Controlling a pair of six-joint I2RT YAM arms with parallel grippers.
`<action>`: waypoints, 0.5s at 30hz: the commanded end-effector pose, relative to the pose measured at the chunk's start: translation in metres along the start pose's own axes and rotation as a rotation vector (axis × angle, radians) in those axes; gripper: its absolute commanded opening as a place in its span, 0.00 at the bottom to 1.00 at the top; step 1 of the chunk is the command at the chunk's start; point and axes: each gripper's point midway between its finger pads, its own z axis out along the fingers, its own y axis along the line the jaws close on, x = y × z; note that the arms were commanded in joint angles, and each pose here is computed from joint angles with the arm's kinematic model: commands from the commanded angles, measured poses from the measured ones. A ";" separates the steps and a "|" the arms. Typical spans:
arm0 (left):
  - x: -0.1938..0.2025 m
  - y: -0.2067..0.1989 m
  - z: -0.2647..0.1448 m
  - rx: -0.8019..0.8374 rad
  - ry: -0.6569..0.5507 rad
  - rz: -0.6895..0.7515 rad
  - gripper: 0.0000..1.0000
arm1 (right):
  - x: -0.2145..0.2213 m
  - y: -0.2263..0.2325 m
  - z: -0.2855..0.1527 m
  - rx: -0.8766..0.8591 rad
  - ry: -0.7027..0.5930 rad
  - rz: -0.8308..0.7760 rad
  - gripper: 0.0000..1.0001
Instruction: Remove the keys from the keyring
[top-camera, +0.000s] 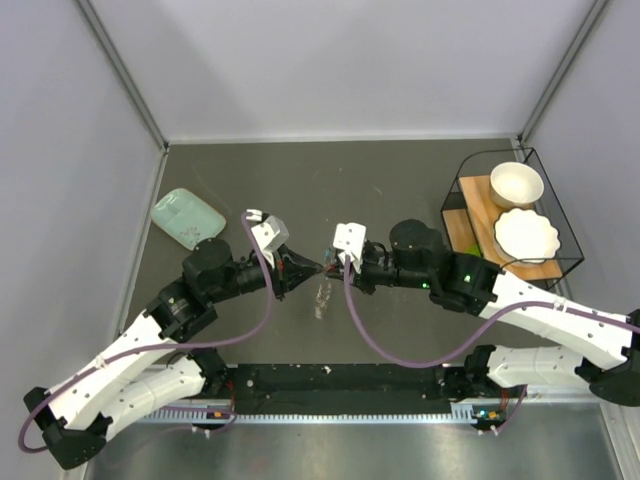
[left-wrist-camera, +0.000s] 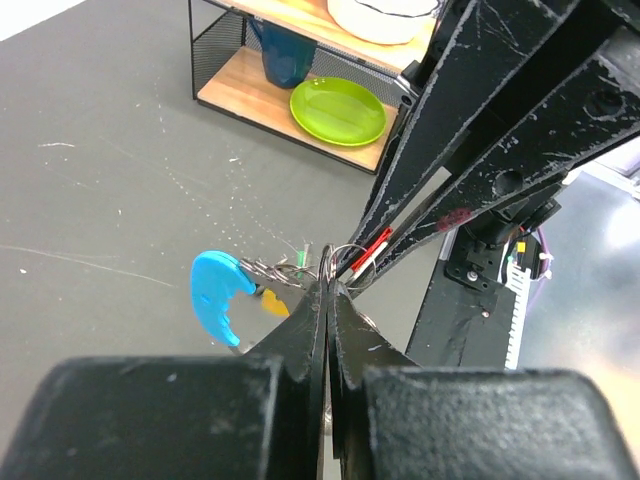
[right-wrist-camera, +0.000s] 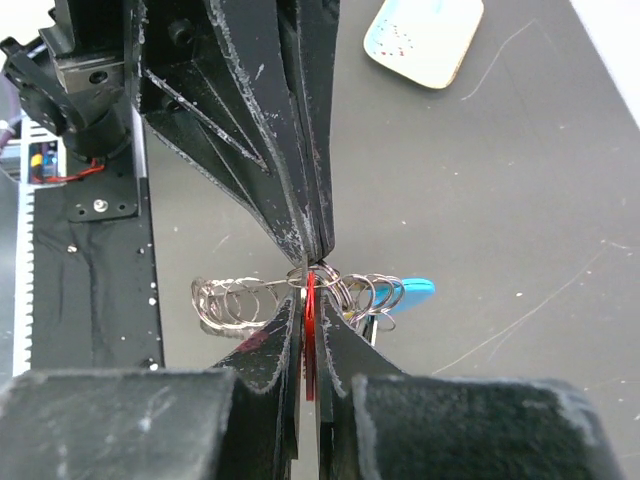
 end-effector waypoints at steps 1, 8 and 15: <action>-0.039 0.001 0.000 -0.027 -0.111 0.009 0.00 | -0.022 0.004 0.000 -0.009 -0.077 -0.106 0.00; -0.038 -0.009 0.003 0.032 -0.109 -0.012 0.00 | -0.016 0.000 0.008 0.009 -0.048 -0.120 0.00; -0.043 -0.018 0.001 0.074 -0.127 -0.027 0.00 | -0.013 -0.004 0.010 0.030 -0.034 -0.138 0.00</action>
